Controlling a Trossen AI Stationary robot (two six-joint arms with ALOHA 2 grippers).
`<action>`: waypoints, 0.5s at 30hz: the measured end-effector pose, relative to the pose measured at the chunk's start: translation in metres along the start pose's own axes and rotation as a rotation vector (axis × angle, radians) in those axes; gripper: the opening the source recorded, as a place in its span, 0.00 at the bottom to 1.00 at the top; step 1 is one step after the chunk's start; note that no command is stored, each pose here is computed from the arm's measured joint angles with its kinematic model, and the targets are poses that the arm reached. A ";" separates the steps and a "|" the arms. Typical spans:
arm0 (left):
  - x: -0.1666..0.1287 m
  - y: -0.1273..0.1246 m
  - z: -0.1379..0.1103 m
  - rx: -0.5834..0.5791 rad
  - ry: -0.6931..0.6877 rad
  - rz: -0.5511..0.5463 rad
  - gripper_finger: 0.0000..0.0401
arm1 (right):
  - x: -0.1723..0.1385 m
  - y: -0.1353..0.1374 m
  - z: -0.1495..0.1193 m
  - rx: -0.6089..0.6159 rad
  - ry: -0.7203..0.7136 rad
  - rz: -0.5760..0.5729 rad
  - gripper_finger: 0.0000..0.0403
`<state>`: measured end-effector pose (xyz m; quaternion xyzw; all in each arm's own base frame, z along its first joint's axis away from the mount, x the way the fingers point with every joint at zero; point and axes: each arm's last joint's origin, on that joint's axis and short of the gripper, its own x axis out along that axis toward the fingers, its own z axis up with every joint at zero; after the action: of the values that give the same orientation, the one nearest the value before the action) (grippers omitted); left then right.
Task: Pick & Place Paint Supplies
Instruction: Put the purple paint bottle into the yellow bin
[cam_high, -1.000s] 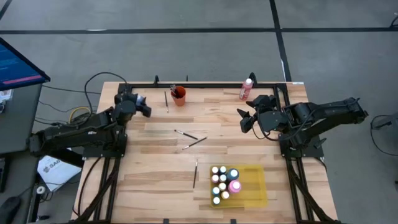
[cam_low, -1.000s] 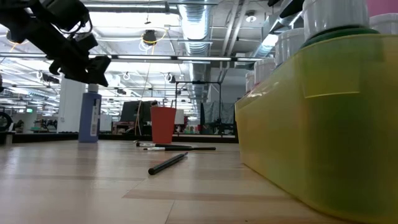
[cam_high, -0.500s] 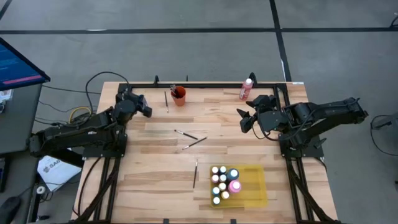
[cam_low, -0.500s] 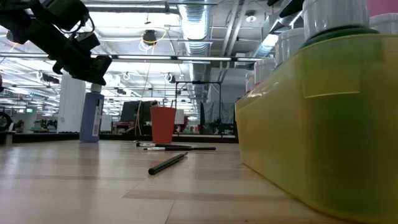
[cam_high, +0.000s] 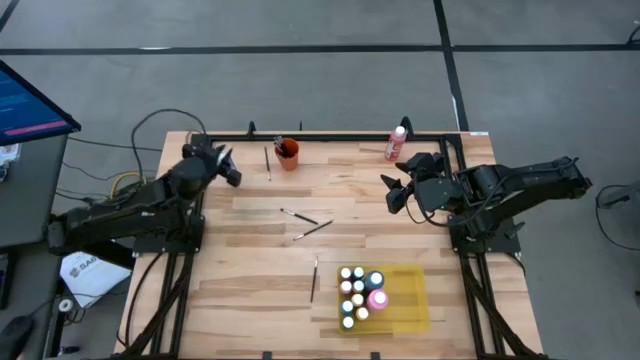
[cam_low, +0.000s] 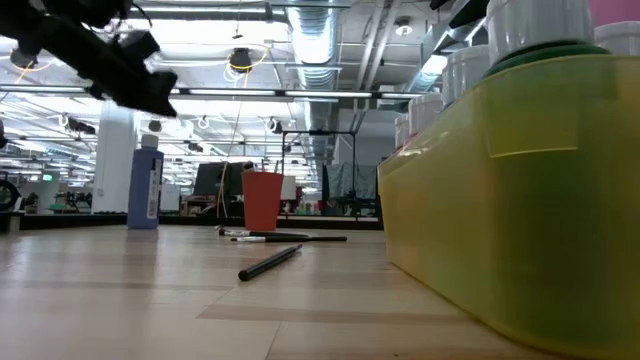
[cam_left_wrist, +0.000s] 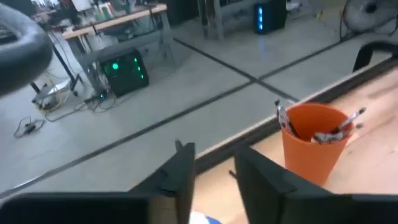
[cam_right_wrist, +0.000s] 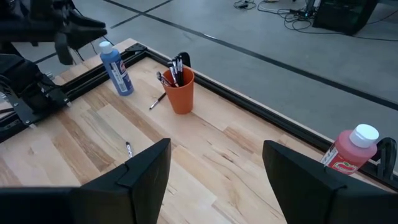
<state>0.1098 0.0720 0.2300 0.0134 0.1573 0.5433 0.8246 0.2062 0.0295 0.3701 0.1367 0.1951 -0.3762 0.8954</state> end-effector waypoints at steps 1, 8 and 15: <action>-0.002 0.002 0.000 0.002 -0.007 0.002 0.29 | 0.000 0.000 0.000 -0.001 0.000 0.000 0.62; -0.005 0.006 -0.004 -0.030 -0.002 0.038 0.57 | 0.000 0.000 0.000 0.000 0.000 0.000 0.62; 0.002 0.000 -0.034 -0.106 0.053 0.059 0.74 | 0.000 0.000 0.000 0.000 0.000 0.000 0.62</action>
<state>0.1008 0.0690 0.1968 -0.0399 0.1497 0.5749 0.8035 0.2062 0.0295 0.3701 0.1367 0.1951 -0.3761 0.8954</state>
